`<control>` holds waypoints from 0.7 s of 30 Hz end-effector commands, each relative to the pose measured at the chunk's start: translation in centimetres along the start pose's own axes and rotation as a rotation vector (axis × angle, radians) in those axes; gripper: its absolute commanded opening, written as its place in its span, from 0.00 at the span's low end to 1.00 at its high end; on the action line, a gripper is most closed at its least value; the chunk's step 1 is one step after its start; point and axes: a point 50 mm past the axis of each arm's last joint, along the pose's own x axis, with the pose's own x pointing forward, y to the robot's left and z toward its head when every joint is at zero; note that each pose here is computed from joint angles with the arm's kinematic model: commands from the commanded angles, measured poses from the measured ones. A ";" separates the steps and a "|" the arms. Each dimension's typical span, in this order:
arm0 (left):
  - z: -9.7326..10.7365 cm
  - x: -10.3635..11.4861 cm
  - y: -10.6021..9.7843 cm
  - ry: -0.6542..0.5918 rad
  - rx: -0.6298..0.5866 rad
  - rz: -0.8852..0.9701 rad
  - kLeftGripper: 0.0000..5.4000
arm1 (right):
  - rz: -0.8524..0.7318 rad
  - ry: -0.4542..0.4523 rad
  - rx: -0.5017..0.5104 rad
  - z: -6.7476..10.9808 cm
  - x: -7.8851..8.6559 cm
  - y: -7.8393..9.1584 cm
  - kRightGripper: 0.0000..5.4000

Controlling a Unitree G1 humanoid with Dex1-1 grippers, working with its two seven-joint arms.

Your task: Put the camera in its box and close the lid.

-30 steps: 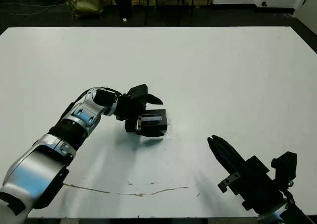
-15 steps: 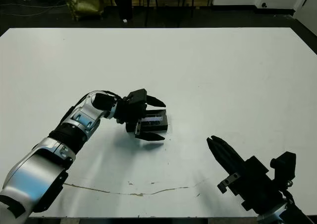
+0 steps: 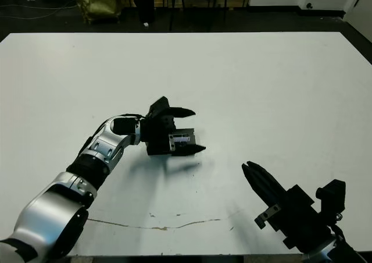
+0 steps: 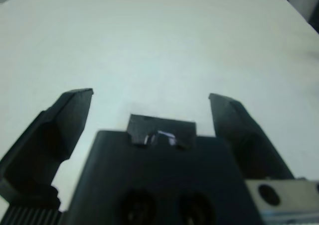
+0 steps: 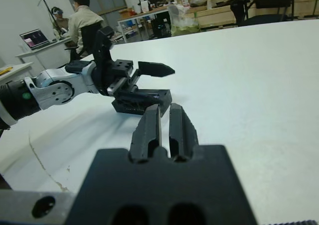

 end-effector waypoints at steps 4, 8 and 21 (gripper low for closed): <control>0.8 -2.1 -0.3 -0.118 -0.209 -0.056 1.00 | -0.010 0.023 0.005 -0.6 0.2 0.0 0.00; 1.3 -3.6 -0.9 -0.169 -0.288 0.001 1.00 | 0.002 0.017 0.018 -0.7 0.4 0.0 0.00; 3.2 -7.8 -4.2 -0.281 -0.173 0.752 0.61 | -0.019 -0.030 0.040 -0.6 1.3 -0.1 0.00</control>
